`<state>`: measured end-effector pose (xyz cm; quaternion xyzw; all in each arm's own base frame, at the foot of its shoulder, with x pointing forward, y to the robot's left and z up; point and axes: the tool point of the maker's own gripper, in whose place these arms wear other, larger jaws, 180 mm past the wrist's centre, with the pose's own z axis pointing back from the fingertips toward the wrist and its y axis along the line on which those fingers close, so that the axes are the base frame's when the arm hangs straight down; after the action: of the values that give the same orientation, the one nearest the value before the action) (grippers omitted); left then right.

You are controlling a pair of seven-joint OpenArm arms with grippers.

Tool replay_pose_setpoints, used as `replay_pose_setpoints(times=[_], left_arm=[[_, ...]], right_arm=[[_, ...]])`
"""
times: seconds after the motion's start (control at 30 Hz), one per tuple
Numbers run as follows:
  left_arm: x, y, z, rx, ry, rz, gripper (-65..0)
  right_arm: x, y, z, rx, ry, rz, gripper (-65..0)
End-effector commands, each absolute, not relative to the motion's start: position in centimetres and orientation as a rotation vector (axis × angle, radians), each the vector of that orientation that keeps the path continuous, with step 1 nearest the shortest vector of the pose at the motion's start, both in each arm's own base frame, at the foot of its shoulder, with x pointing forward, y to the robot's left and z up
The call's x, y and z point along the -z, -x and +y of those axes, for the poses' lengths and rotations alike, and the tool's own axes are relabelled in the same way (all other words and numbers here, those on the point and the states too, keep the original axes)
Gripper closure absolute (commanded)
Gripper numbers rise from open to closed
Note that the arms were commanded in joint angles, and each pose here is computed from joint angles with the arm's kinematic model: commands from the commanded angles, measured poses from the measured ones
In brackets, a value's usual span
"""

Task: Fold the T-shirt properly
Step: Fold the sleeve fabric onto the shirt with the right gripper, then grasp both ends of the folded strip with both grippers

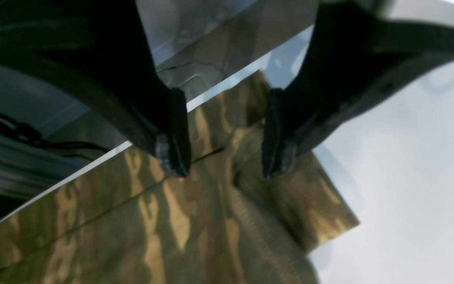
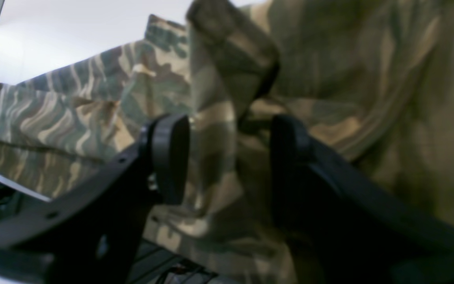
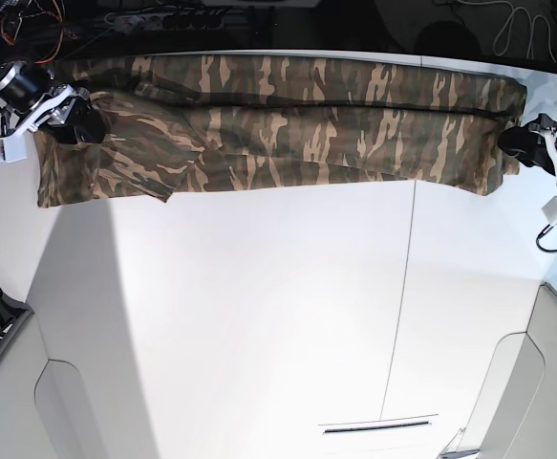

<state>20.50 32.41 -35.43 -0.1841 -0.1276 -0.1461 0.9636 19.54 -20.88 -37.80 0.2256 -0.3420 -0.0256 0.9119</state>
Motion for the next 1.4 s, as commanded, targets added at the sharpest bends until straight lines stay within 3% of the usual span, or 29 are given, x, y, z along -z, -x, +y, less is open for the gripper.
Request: replay_pose_setpoints(times=[0.0, 0.17, 0.47, 0.57, 0.67, 0.7, 0.97, 1.1, 1.37], left_arm=[[34.2, -21.5, 33.3, 0.313, 0.342, -0.296, -32.7], [35.0, -21.7, 35.4, 0.259, 0.262, -0.299, -37.8], [35.6, -21.5, 36.2, 0.228, 0.252, -0.293, -38.0], [35.6, -21.6, 36.1, 0.227, 0.254, -0.297, -38.0], [35.7, -21.7, 35.9, 0.223, 0.262, -0.309, -38.0], [35.7, -21.8, 35.8, 0.22, 0.265, -0.314, -38.0], [34.7, -23.0, 36.0, 0.149, 0.286, -0.414, -38.1], [35.0, -22.4, 35.6, 0.13, 0.317, -0.416, -45.7], [36.8, -20.3, 35.5, 0.106, 0.313, -0.397, -46.0]], right_arm=[[36.7, -20.2, -21.5, 0.045, -0.457, -0.748, -32.8], [36.5, -20.3, -22.3, 0.062, -0.439, -0.762, -32.8], [31.7, -22.9, -25.7, 0.119, -0.419, -0.93, -32.1], [30.2, -23.4, -25.1, 0.085, -0.419, -0.97, -22.4], [29.1, -23.5, -24.4, 0.057, -0.422, -0.992, -3.4], [28.9, -23.6, -24.3, 0.052, -0.425, -0.997, 0.0], [31.9, -23.4, -22.2, 0.015, -0.455, -0.893, 0.0], [36.3, -22.5, -20.4, 0.01, -0.488, -0.762, 0.0], [40.8, -21.2, -18.1, 0.058, -0.578, -0.641, 0.0]])
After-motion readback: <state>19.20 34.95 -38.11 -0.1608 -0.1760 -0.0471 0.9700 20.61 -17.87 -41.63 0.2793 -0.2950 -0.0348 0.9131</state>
